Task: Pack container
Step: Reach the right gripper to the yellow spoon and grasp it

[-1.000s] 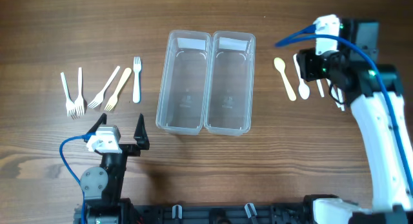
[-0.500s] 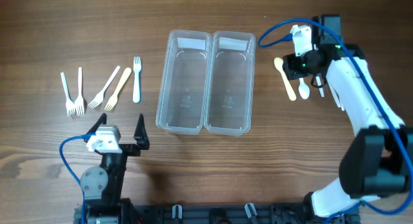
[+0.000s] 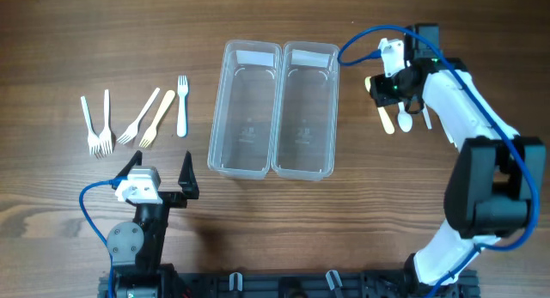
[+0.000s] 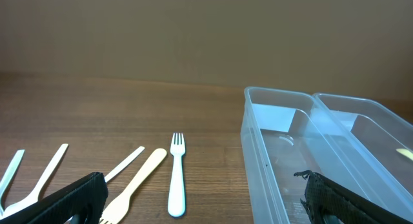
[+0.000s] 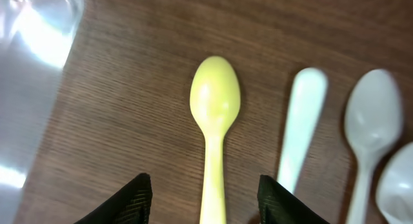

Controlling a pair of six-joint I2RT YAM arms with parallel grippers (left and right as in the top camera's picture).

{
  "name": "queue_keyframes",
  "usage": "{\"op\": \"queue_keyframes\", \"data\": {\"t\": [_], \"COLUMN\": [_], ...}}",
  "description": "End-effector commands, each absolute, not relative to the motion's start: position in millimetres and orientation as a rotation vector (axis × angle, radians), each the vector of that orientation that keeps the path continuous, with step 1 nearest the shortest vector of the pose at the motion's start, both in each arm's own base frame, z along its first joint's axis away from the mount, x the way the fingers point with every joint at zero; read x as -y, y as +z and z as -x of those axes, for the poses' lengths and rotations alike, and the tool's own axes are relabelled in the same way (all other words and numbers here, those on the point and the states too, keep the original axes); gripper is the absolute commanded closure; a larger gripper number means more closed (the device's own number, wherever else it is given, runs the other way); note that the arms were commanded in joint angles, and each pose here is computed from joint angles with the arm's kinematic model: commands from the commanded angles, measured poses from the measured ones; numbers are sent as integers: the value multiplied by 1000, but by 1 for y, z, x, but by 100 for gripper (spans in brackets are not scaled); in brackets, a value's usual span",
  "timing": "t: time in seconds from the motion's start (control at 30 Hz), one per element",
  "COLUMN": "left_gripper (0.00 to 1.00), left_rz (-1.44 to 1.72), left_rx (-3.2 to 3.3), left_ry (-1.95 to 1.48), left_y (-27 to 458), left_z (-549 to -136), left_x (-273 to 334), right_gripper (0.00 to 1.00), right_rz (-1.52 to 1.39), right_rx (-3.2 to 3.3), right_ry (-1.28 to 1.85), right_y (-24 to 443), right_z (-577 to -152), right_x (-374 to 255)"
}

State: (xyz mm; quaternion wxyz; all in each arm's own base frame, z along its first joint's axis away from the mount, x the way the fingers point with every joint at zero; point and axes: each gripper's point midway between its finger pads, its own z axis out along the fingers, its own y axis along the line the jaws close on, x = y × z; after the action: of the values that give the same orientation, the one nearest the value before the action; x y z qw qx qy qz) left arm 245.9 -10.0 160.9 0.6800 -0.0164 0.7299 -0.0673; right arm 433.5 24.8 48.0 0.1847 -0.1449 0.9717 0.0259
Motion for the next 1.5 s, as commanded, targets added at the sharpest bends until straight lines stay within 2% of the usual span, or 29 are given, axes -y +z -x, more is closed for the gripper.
{"op": "queue_keyframes", "data": {"t": [0.0,0.27,1.3,1.47], "left_gripper": [0,0,0,0], "left_rz": [29,29,30,29], "left_rx": [-1641,-1641,-1640,-1641], "left_ry": [-134,-134,-134,-134], "left_y": [158,158,158,158], "left_z": [-246,-246,-246,-246], "left_x": [9,9,9,9], "right_gripper": [48,48,48,48], "right_rz": [447,458,454,457], "right_rx": [-2781,-2833,-2814,-2852], "right_ry": [101,113,108,116], "right_y": [23,0,-1,-17], "right_z": [-433,-427,-432,-427], "right_x": [-28,-28,-28,-27]}}
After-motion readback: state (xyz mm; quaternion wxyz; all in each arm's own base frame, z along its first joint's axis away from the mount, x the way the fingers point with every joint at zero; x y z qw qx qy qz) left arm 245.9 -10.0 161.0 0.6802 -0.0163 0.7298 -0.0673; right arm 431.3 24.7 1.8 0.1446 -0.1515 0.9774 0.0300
